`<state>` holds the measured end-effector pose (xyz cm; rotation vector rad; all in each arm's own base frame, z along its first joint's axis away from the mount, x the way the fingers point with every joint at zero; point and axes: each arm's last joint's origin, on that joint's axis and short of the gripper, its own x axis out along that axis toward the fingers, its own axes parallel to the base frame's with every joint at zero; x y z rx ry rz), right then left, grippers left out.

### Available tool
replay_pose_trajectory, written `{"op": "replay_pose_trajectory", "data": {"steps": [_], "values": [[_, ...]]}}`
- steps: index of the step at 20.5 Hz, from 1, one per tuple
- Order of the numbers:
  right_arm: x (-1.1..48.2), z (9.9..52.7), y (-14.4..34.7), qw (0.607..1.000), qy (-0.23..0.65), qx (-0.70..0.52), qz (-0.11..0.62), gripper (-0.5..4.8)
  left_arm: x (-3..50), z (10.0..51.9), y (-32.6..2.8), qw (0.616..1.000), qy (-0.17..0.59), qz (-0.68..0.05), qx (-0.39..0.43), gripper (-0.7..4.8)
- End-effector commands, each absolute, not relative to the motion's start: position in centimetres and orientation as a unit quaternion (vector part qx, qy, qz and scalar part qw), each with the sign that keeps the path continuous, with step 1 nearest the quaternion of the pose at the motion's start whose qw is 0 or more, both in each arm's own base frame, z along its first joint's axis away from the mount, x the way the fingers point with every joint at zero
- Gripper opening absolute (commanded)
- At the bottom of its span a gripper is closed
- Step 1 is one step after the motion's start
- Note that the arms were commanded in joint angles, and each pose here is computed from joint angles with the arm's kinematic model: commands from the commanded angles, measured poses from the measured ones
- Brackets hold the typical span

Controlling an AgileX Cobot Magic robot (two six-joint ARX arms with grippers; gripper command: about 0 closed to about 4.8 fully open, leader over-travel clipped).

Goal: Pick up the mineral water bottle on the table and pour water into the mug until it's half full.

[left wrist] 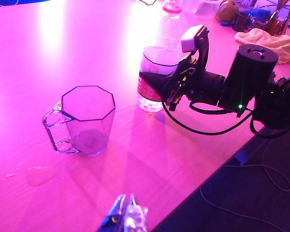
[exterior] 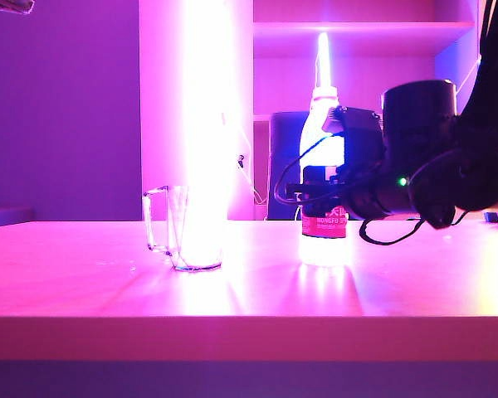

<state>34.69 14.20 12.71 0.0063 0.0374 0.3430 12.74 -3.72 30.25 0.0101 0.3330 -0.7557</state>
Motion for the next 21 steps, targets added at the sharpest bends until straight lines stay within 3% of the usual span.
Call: {"op": "replay_pose_trajectory", "data": {"steps": [1, 9, 13, 21], "values": [[34.3, 14.3, 14.4, 0.982, 0.023, -0.068, 0.177, 2.38, 12.7, 30.5, -3.7, 0.917, 0.154, -0.369, 0.008, -0.05], [34.3, 20.8, 16.7, 0.923, 0.133, -0.325, 0.160, 2.38, 12.9, 30.6, -3.5, 0.931, 0.151, -0.332, 0.016, -0.05], [34.3, 23.0, 19.2, 0.893, 0.127, -0.407, 0.146, 2.38, 12.9, 30.6, -3.5, 0.934, 0.148, -0.324, 0.018, -0.05], [34.2, 23.5, 19.7, 0.833, 0.141, -0.523, 0.109, 2.38, 13.1, 30.6, -3.3, 0.949, 0.152, -0.275, 0.027, -0.05]]}}
